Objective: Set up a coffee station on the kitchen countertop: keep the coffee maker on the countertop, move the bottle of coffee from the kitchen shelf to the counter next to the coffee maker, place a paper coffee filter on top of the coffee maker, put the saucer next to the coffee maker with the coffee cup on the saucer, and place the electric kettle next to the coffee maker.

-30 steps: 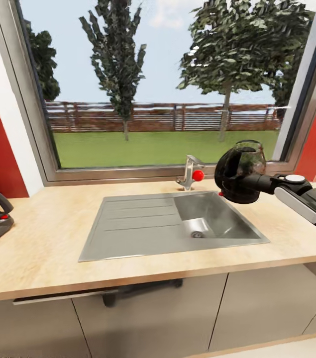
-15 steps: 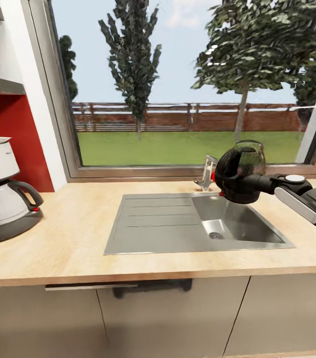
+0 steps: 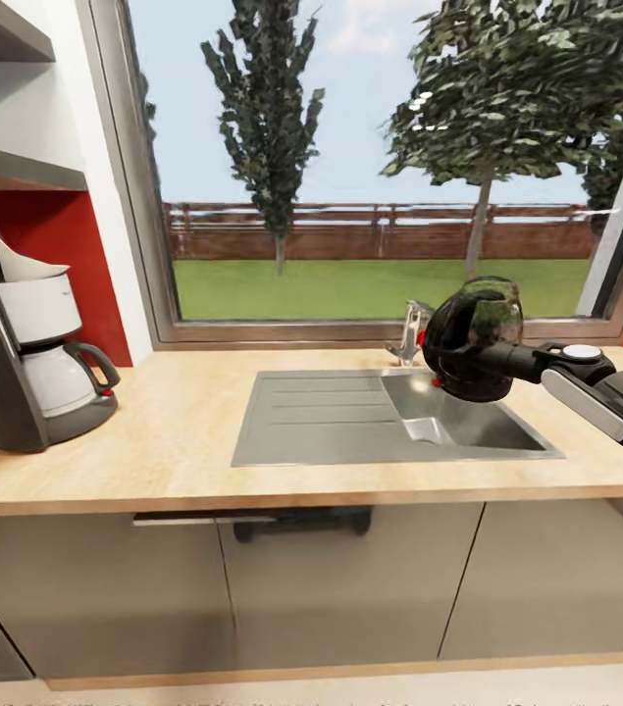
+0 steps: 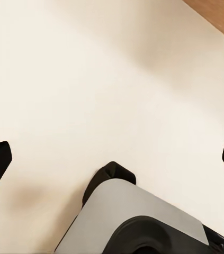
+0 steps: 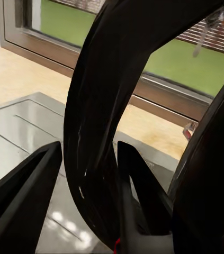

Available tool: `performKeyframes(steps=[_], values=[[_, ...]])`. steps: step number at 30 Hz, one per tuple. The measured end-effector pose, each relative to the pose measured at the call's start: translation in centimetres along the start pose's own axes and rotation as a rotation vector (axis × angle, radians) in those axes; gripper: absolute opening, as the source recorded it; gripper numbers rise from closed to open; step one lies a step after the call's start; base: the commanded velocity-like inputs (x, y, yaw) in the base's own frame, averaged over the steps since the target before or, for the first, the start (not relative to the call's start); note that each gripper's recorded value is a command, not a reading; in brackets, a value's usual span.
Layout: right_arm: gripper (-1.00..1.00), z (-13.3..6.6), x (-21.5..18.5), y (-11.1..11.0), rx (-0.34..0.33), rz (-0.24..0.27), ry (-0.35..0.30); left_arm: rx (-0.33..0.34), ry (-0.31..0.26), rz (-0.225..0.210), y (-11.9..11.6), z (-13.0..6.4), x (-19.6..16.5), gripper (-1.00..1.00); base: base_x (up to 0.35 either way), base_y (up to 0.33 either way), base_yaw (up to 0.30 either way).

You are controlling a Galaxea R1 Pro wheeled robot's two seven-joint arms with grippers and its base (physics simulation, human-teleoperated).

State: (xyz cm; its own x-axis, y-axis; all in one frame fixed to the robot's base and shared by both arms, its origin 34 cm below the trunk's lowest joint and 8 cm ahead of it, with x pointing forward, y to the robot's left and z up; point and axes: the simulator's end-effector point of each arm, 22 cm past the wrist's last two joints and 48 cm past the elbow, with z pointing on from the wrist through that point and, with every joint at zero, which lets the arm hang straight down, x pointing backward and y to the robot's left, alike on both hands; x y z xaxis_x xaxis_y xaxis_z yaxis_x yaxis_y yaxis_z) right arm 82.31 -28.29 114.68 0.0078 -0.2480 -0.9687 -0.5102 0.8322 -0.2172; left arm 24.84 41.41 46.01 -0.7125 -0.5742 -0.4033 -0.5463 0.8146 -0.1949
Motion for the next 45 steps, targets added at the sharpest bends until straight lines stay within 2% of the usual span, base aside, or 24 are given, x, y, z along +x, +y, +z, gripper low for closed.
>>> performKeyframes(steps=[9, 19, 39, 45], values=[[-1.00, 0.00, -0.01, 0.01, 0.000, 0.000, 0.000, 0.000, -0.001, -0.001, 0.01, 0.00, -0.03, 1.00, -0.008, 0.021, 0.216], [-1.00, -0.02, 0.07, -0.04, 0.001, 0.000, 0.001, -0.001, -0.001, -0.002, 0.02, 0.00, -0.04, 1.00, 0.008, 0.277, 0.029], [-1.00, 0.01, -0.01, 0.09, -0.001, 0.000, 0.000, -0.001, -0.002, -0.001, 0.02, -0.02, -0.05, 1.00, 0.191, 0.274, 0.002], [-1.00, 0.06, 0.02, 0.12, -0.002, 0.000, 0.001, -0.001, -0.001, -0.002, 0.02, -0.01, -0.02, 1.00, 0.097, 0.131, 0.161]])
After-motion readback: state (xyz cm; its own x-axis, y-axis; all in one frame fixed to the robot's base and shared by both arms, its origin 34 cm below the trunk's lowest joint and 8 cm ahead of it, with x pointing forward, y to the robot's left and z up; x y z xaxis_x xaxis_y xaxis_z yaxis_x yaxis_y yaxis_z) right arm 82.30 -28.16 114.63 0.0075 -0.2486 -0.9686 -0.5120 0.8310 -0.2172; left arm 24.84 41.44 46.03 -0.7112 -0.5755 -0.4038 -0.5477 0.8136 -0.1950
